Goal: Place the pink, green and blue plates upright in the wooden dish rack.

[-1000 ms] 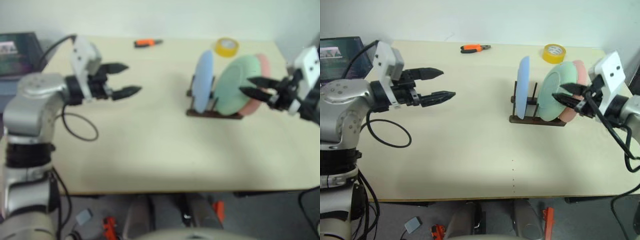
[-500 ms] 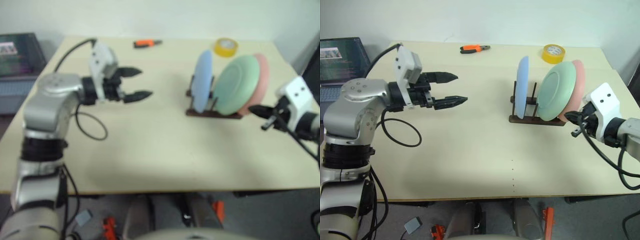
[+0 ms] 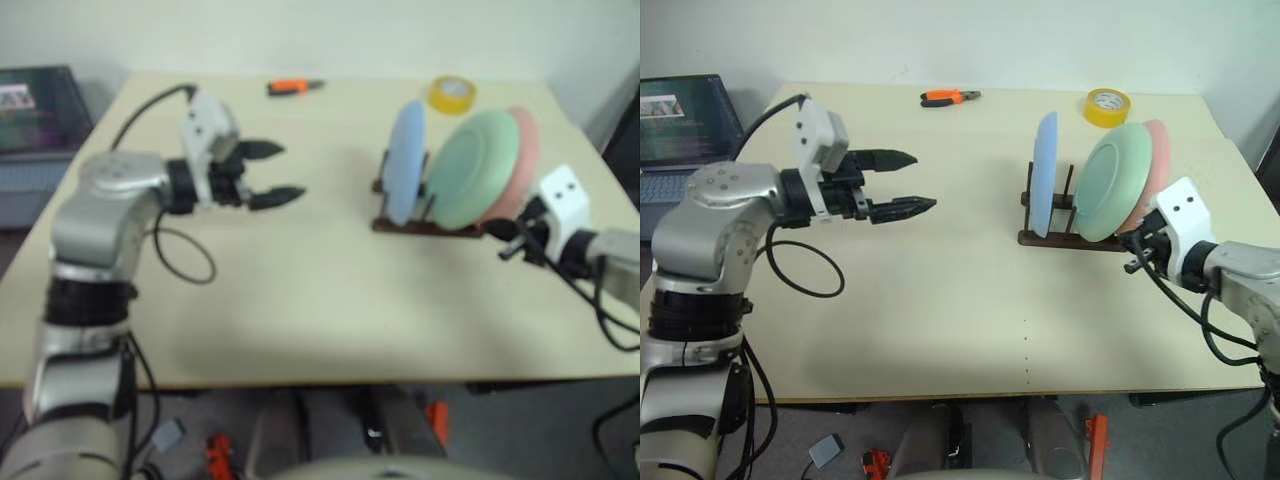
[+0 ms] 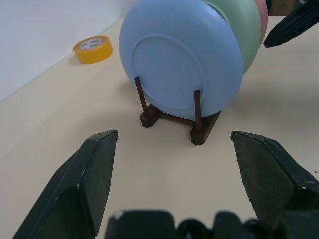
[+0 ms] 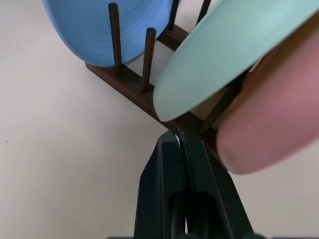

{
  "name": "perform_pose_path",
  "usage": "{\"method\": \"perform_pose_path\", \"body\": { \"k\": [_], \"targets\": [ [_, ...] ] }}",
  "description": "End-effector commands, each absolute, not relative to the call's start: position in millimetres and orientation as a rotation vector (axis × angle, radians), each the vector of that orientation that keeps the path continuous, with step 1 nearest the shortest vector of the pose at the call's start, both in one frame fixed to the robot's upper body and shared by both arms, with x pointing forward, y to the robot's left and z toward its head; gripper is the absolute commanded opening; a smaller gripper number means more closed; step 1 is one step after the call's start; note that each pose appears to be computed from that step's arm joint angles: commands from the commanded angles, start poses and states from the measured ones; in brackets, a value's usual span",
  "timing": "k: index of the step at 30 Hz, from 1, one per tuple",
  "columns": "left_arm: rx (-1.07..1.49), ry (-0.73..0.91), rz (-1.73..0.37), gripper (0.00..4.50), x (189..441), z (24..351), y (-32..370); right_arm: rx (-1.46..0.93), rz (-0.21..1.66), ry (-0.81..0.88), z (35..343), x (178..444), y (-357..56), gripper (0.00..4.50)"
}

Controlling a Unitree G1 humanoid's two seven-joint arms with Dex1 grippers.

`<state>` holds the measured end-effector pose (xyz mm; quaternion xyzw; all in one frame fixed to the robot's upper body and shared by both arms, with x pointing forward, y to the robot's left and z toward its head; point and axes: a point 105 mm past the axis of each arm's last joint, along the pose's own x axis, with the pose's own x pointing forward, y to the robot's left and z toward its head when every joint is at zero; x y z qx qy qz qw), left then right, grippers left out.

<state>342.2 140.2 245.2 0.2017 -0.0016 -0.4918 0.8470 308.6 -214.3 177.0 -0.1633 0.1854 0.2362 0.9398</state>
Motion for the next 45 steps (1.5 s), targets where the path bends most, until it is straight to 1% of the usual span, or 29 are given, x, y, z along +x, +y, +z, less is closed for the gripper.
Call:
{"method": "perform_pose_path", "body": {
  "k": [1, 10, 17, 28, 38, 42, 45],
  "targets": [
    [0.456, -0.050, -1.012, 4.03, 337, 259, 144, -0.361, 0.431, 0.348, 186, 316, -220, 0.05],
    [0.457, -0.050, -1.001, 4.03, 336, 260, 145, -0.357, 0.422, 0.318, 190, 326, -215, 0.05],
    [0.457, -0.053, -1.005, 4.03, 335, 261, 143, -0.381, 0.446, 0.259, 204, 331, -206, 0.05],
    [0.451, -0.053, -1.004, 4.03, 335, 260, 140, -0.420, 0.490, 0.218, 213, 338, -195, 0.05],
    [0.444, -0.052, -0.991, 4.03, 333, 259, 139, -0.471, 0.524, 0.164, 228, 356, -184, 0.05],
    [0.443, -0.051, -0.986, 4.03, 331, 259, 140, -0.489, 0.518, 0.149, 234, 358, -187, 0.05],
    [0.449, -0.042, -0.971, 4.03, 330, 258, 144, -0.521, 0.498, 0.127, 248, 357, -198, 0.05]
  ]
}}
